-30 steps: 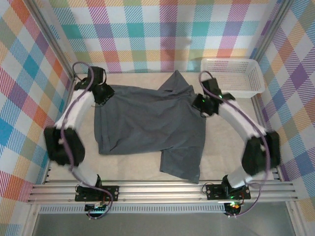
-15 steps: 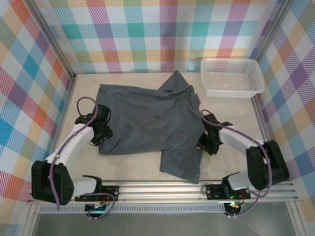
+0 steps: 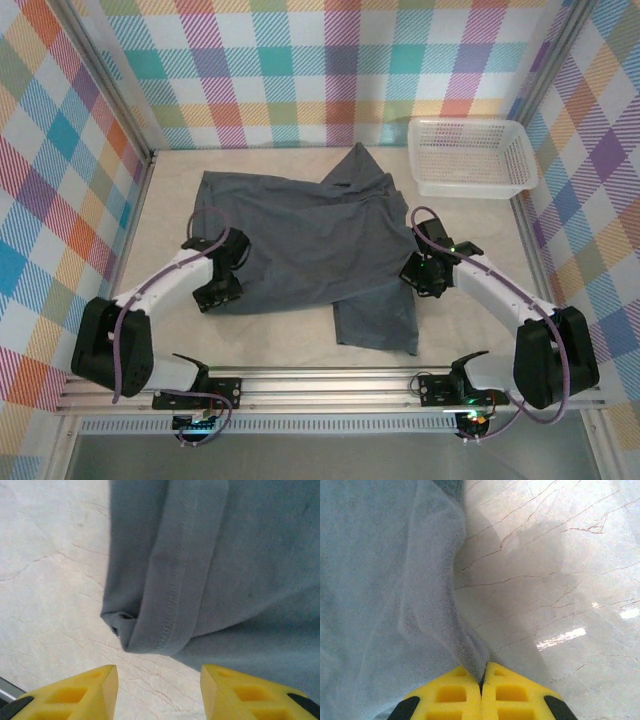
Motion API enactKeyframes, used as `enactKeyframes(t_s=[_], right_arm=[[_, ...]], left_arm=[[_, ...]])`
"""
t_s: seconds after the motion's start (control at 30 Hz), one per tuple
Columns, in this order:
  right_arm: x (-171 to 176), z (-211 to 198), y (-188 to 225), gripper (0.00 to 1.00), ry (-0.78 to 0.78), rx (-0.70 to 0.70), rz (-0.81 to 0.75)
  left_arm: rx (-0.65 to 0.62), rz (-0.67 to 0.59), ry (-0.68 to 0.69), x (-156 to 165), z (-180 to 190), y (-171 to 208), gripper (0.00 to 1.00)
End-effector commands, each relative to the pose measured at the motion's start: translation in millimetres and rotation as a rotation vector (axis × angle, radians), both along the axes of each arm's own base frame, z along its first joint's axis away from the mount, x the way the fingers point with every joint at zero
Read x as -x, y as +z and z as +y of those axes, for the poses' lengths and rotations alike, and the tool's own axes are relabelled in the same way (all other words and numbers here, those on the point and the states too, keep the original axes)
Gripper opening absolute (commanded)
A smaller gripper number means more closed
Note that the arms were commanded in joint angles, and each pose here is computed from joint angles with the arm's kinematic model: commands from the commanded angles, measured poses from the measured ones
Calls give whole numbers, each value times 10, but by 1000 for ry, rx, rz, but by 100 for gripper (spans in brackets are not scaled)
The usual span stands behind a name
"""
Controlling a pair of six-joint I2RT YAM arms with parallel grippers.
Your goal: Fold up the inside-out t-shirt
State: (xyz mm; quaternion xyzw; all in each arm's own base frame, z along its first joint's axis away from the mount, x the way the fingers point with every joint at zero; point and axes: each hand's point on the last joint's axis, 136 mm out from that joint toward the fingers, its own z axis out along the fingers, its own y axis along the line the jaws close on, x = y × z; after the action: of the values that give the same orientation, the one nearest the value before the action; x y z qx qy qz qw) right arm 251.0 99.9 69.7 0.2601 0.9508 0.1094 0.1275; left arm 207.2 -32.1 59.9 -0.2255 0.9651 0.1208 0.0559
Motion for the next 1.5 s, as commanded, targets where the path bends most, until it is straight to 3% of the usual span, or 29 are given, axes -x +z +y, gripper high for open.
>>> enactKeyframes(t_s=[0.0, 0.17, 0.27, 0.33, 0.47, 0.7, 0.8, 0.9, 1.03, 1.13, 1.23, 1.33, 1.47], right_arm=[[-47, -67, 112, 0, -45, 27, -29], [-152, -11, 305, 0, -20, 8, -54], [-159, -137, 443, 0, -32, 56, -54], [-157, -262, 504, 0, -96, 14, -52], [-179, -536, 553, 0, -182, -23, -59], [-213, -537, 505, 0, -164, -40, -39], [-207, -494, 499, 0, -158, -64, -32], [-197, -469, 503, 0, -149, -76, -35], [-201, -476, 500, 0, -147, -74, -42], [-224, -456, 470, 0, -148, -85, -44], [-254, -437, 435, 0, -147, -95, -40], [-277, -410, 443, 0, -133, -103, -37], [-267, -421, 497, 0, -115, -91, -48]], left_arm=[[-93, 79, -40, 104, 83, -144, 48], [-91, 145, -58, 71, 41, -398, 39], [-118, 93, -39, -97, 83, -304, 25], [-133, 49, -26, -208, 138, -186, 18], [-113, -22, 27, -446, 310, -8, 14], [-122, -27, 69, -919, 587, -35, 13], [-99, -19, 69, -999, 550, -60, 21], [27, -48, 91, -903, 355, -1, 28], [138, -104, 83, -526, 19, 207, 26], [82, -134, 75, -221, -69, 297, 25], [36, -126, 75, -126, -79, 186, 25], [-12, -133, 86, -255, -51, 137, 27], [-71, -177, 54, -502, -23, 155, 39]])
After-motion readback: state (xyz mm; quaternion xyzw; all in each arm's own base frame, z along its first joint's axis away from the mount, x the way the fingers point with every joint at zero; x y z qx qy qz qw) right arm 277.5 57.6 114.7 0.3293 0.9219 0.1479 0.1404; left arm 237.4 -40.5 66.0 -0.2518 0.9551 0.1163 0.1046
